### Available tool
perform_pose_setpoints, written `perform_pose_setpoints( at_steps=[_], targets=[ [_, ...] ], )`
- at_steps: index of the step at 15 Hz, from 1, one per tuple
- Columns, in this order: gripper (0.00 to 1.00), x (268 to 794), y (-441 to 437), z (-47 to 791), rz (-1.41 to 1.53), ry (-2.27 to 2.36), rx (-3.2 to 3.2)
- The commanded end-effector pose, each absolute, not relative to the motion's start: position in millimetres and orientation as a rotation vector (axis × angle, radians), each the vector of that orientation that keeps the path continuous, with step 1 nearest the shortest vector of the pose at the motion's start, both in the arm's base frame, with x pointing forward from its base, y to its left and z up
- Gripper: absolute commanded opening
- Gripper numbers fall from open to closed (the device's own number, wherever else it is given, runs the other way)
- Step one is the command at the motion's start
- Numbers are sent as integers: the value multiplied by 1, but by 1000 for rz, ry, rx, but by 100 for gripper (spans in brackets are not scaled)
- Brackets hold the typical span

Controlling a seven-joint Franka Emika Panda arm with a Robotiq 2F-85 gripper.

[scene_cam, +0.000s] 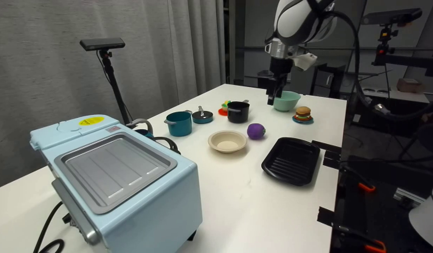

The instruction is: Pick up the purple plush toy from the table and put it on the plate

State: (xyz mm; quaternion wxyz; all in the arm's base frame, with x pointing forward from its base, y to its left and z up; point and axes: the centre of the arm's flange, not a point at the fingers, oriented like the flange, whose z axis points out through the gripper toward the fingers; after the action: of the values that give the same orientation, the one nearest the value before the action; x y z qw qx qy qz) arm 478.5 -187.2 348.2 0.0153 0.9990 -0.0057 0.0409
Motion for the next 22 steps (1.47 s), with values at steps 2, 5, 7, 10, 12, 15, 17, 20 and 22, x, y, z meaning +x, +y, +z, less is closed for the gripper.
perform_pose_setpoints(
  at_steps=[2,5,7,10,12,15,17,20,22],
  targets=[
    [100,556,-186,311,125,-26,3152],
    [100,576,-174,283,90,-58,3195],
    [100,579,-171,264,45,-61,3204],
    [100,576,-177,238,-43,-52,3202],
    [100,572,-183,227,-88,-65,3196],
    [100,566,-188,212,-121,-80,3191],
    [72,561,-187,199,-139,-96,3191],
    [49,561,-184,186,-160,-120,3191],
    [35,562,-184,193,-151,-122,3188]
  ],
)
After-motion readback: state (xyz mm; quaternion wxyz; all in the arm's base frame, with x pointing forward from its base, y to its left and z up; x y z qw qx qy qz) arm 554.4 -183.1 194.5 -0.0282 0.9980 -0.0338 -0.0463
